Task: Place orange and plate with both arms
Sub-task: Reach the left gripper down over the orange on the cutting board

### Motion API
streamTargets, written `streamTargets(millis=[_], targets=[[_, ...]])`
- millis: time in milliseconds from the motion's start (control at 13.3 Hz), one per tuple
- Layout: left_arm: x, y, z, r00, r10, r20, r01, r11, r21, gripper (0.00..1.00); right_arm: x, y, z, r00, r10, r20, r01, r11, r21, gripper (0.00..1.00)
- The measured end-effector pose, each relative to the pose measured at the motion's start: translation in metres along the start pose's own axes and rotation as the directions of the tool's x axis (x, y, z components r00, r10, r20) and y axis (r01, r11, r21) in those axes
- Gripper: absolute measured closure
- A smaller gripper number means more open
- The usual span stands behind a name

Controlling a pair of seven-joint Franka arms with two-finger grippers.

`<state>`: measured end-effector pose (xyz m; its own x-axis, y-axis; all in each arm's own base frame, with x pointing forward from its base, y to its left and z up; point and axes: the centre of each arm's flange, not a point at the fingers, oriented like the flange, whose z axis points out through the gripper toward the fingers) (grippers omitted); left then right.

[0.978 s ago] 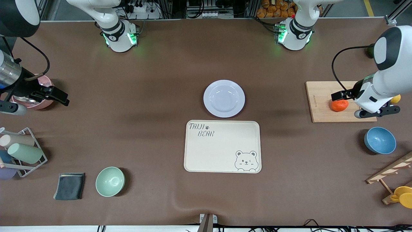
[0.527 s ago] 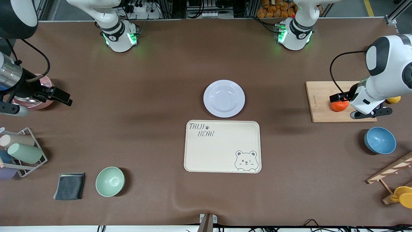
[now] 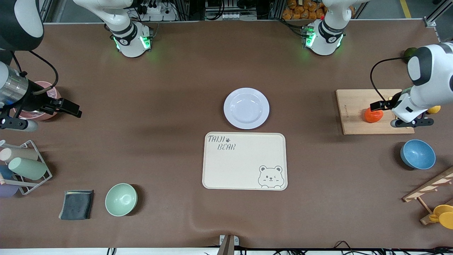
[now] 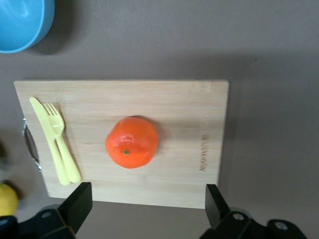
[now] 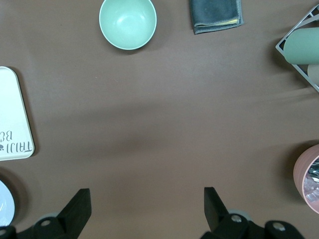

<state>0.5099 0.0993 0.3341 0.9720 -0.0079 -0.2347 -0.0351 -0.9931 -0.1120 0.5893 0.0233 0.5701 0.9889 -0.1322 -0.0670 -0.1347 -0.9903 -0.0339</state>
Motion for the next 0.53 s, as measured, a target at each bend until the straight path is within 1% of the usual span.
streamTargets(millis=[151,527], targets=[[0.003,-0.001,0.015,0.999,0.033,0.01,-0.033,0.999,0.025,0.0,0.0,0.0,0.0,1.0,0.0,0.004,0.0,1.0,-0.001,0.0],[-0.004,-0.012,0.058,0.994,0.106,-0.018,-0.106,0.994,0.01,0.0,-0.002,-0.001,0.003,1.0,-0.005,0.021,0.005,1.0,-0.001,0.0]])
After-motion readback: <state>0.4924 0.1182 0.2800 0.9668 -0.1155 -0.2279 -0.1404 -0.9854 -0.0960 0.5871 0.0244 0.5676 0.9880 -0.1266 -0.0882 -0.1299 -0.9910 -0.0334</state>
